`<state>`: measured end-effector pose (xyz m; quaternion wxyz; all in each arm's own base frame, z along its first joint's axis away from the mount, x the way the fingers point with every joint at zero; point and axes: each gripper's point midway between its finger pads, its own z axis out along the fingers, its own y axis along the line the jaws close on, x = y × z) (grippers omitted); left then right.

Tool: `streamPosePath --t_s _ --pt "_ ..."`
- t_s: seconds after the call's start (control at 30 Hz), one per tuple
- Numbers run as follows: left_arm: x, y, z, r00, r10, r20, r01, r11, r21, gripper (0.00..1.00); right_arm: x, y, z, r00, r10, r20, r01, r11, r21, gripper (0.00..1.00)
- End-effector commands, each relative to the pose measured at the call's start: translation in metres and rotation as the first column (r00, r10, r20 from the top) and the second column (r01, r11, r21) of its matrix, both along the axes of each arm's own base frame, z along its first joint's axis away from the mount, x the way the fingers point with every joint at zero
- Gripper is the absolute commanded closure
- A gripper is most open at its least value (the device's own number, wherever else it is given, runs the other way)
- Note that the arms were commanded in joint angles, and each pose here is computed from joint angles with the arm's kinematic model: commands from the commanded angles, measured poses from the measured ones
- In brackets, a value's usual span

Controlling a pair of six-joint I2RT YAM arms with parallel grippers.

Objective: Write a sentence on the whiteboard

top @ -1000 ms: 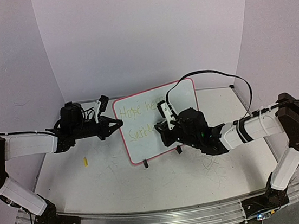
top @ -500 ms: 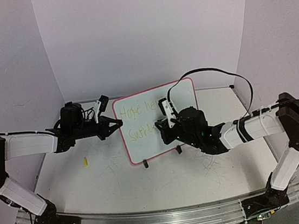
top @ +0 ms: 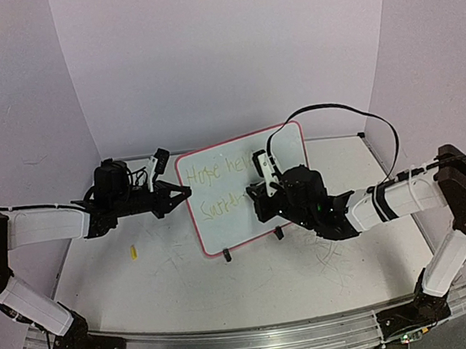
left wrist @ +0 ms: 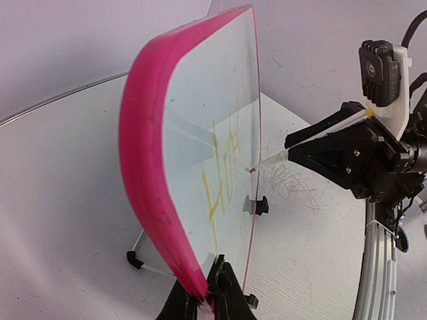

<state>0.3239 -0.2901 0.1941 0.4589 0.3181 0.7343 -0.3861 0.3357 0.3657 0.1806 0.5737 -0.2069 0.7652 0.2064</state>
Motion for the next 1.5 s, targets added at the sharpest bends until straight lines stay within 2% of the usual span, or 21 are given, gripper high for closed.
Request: streamPosePath --t_s 0.0,0.3,0.57,0.83,1.47 --pt "0.017 0.014 -0.012 0.994 0.073 0.080 -0.082 0.990 0.117 1.00 0.003 -0.008 -0.002 1.000 -0.026 -0.018 0.026 0.999 0.018 1.00" --pt "0.018 0.013 -0.013 0.994 0.072 0.078 -0.081 0.990 0.118 1.00 -0.002 -0.008 -0.027 0.998 -0.020 -0.066 0.019 1.000 -0.008 1.00" --pt "0.018 0.013 -0.013 0.994 0.072 0.078 -0.081 0.990 0.118 1.00 -0.001 -0.008 -0.023 0.998 -0.022 -0.059 0.022 1.000 -0.009 1.00" --pt "0.018 0.013 -0.013 0.994 0.072 0.078 -0.081 0.990 0.118 1.00 -0.015 -0.009 0.026 0.999 0.044 -0.004 -0.043 0.994 0.102 1.00" --pt "0.017 0.014 -0.013 0.994 0.072 0.082 -0.081 0.990 0.119 1.00 0.013 -0.017 0.014 0.998 -0.060 -0.015 0.061 0.995 0.082 1.00"
